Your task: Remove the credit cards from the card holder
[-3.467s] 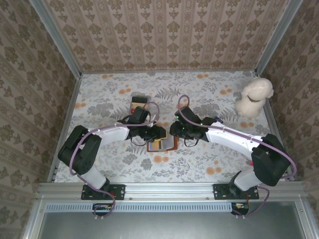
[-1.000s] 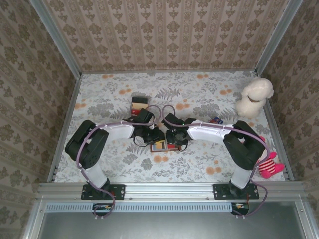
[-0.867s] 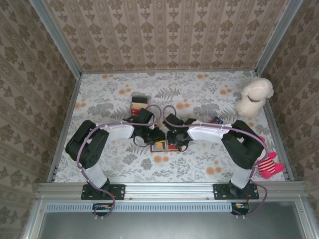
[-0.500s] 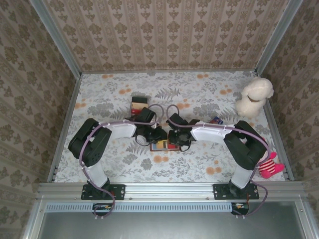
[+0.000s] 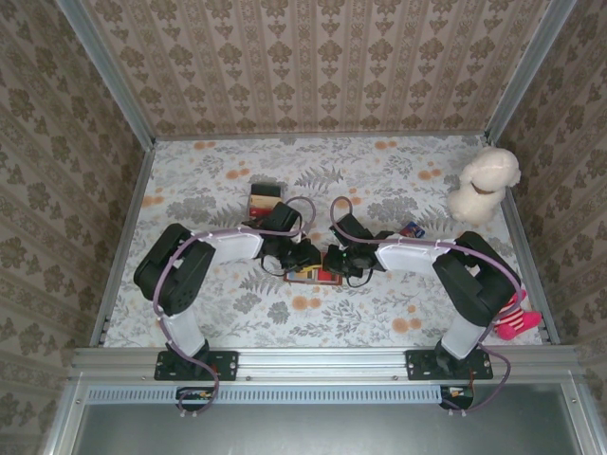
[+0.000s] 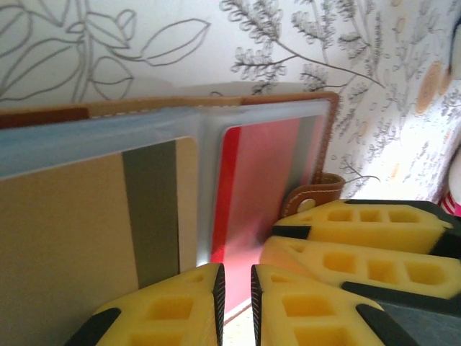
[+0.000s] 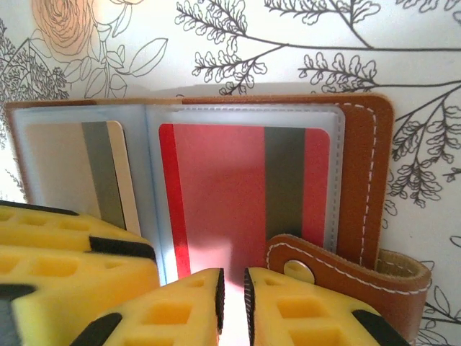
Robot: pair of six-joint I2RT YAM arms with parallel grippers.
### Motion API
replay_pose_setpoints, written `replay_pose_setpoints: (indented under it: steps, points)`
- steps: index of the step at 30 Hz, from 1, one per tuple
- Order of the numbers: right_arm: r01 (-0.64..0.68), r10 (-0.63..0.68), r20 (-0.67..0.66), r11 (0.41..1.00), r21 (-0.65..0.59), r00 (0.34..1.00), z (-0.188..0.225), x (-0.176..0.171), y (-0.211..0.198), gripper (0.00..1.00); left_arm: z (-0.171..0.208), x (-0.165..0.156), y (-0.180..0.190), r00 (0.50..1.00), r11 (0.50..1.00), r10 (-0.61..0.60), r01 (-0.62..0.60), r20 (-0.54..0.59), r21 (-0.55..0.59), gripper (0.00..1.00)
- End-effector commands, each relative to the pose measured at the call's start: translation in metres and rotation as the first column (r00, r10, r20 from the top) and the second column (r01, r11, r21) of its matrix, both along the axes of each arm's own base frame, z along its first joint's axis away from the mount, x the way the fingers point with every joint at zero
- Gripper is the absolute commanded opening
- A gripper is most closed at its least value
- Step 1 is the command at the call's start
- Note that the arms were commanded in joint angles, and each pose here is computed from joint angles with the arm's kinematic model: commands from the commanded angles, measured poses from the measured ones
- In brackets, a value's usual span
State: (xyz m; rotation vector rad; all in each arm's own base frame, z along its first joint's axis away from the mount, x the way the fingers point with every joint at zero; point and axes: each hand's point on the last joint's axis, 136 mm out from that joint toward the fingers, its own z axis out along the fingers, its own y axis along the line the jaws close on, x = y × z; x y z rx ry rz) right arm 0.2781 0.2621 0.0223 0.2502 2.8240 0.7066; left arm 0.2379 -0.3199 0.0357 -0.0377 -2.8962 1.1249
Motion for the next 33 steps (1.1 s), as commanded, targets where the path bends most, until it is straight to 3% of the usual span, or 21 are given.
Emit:
replay_pose_setpoints:
  steps: [1,9,17,22,27,33]
  points:
    - [0.017,-0.019,-0.059,0.999,-0.03,0.998,-0.016,-0.013,-0.013,0.18,-0.01,-0.002,0.006,1.0,0.998,-0.008,0.009,-0.012,0.065,0.2]
    - [0.041,-0.04,-0.049,0.999,0.016,0.998,-0.013,-0.009,-0.018,0.18,-0.028,-0.01,0.018,0.999,0.99,-0.01,0.015,-0.04,0.139,0.23]
    - [0.073,-0.063,-0.057,0.977,0.198,0.996,-0.01,-0.005,-0.008,0.18,-0.036,-0.013,0.016,0.997,0.986,-0.028,0.038,-0.067,0.16,0.24]
    - [0.081,-0.069,-0.059,0.969,0.234,0.996,-0.009,-0.003,-0.008,0.18,-0.038,-0.015,0.017,0.996,0.982,-0.043,0.057,-0.082,0.181,0.24]
    - [0.082,-0.075,-0.04,0.975,0.208,0.996,-0.002,-0.002,-0.014,0.17,-0.039,-0.013,0.023,0.997,0.972,-0.037,0.051,-0.068,0.23,0.22]
    - [0.077,-0.077,0.0,0.994,0.073,0.997,0.007,-0.001,-0.035,0.17,-0.044,-0.015,0.026,0.997,0.969,-0.03,0.048,-0.077,0.24,0.18]
